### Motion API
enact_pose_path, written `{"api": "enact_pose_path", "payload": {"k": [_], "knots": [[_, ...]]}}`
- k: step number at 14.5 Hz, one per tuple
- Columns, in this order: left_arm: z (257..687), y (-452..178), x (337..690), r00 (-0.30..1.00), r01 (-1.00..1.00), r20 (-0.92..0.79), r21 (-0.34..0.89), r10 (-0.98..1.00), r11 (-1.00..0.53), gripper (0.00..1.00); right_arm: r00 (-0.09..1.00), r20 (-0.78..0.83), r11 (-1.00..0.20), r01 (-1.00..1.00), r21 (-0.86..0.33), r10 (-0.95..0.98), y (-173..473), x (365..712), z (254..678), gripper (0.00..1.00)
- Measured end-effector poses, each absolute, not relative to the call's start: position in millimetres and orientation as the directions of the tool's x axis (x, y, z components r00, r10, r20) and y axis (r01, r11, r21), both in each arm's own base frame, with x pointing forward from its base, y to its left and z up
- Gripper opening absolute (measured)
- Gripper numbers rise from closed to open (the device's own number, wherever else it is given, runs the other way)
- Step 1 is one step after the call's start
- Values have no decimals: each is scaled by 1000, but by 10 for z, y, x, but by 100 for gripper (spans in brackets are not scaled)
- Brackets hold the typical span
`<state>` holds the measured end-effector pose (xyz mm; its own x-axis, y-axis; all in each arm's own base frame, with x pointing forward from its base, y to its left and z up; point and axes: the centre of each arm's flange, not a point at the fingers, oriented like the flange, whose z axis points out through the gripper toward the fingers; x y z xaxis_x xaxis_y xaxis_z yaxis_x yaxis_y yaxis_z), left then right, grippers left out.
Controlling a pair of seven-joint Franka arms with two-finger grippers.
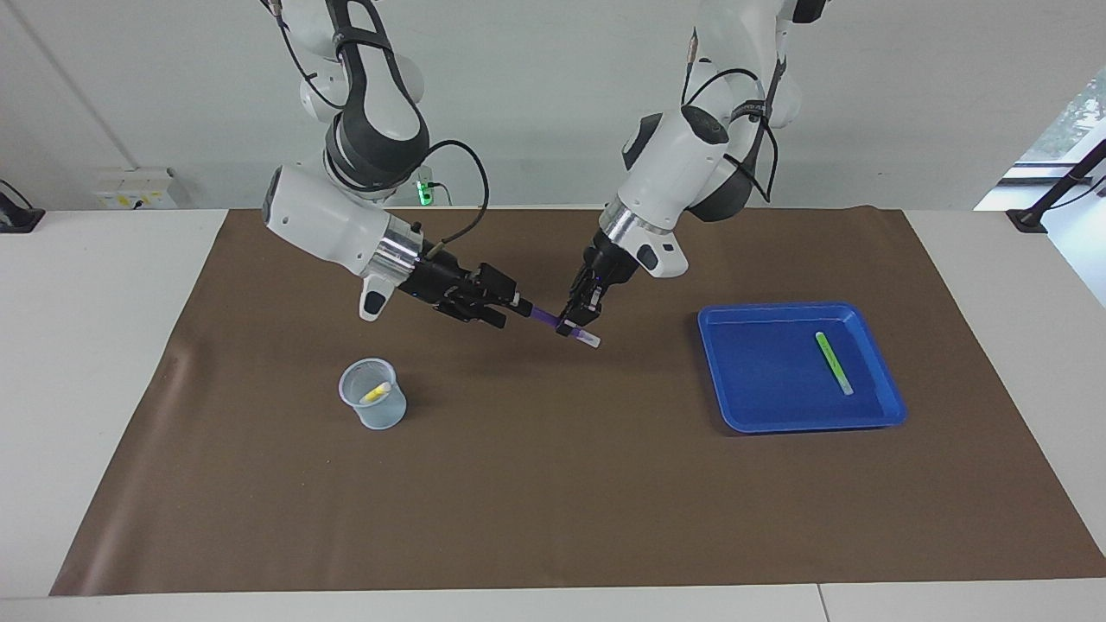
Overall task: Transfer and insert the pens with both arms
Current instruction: 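Lift the purple pen with the left gripper while the right gripper approaches, then grasp the purple pen with the right gripper and open the left gripper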
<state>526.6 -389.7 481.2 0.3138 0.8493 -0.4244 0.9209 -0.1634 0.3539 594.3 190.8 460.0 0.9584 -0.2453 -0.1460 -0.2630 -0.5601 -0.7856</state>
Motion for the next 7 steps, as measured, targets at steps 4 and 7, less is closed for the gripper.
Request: {"api": "enact_pose_path", "payload": {"k": [4, 7], "knots": [[4862, -3952, 5285, 276, 920, -449, 380, 850, -99, 17, 957, -151, -554, -269, -788, -249, 1882, 5900, 4611, 72], [4853, -3954, 5299, 263, 921, -454, 380, 851, -82, 17, 956, -153, -554, -271, -787, -249, 1880, 5888, 4604, 69]]}}
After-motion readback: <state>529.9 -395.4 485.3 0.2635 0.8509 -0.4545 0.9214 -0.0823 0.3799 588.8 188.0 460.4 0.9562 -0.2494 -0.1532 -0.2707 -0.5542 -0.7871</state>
